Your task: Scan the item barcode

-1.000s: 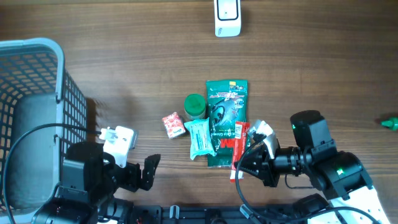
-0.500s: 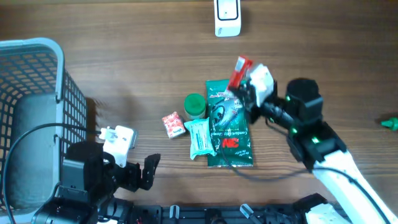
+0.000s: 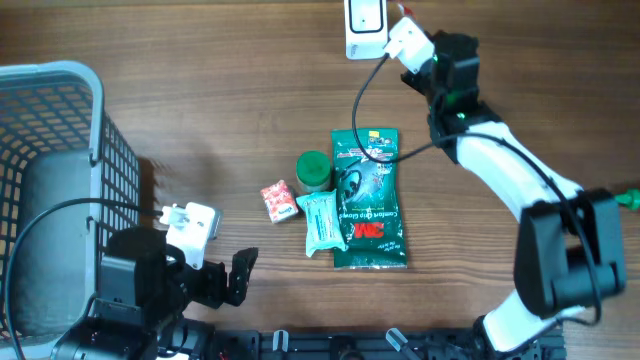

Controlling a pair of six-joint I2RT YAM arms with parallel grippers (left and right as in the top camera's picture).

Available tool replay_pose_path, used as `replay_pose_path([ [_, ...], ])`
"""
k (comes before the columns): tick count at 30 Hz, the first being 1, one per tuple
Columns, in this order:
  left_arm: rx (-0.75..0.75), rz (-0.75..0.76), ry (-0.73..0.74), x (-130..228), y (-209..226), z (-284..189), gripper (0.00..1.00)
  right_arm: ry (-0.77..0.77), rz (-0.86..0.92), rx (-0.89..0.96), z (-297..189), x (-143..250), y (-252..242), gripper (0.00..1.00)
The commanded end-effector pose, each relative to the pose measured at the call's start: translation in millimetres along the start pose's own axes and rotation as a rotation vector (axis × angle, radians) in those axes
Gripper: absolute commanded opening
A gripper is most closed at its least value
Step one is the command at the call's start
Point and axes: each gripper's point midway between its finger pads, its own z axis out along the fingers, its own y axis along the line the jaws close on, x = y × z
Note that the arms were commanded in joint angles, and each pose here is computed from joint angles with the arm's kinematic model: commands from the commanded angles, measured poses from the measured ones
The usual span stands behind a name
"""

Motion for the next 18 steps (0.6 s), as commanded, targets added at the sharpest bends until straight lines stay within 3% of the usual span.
replay_pose_path([
  [1,-0.002,0.017,-0.01,-1.5,0.3,-1.3,1.0,0.031,-0.17,0.044,42.2,-4.6,-3.9,0.04],
  [9,-0.002,0.017,-0.01,-1.5,0.3,-1.3,1.0,0.089,-0.438,0.091,151.4,2.3,19.0,0.04],
  [15,-0.002,0.017,-0.01,-1.5,0.3,-1.3,1.0,0.095,-0.579,0.095,163.4,4.5,27.7,0.04],
  [18,-0.002,0.017,-0.01,-1.5,0.3,-1.3,1.0,0.116,-0.453,0.116,148.6,-0.6,-2.8,0.04],
])
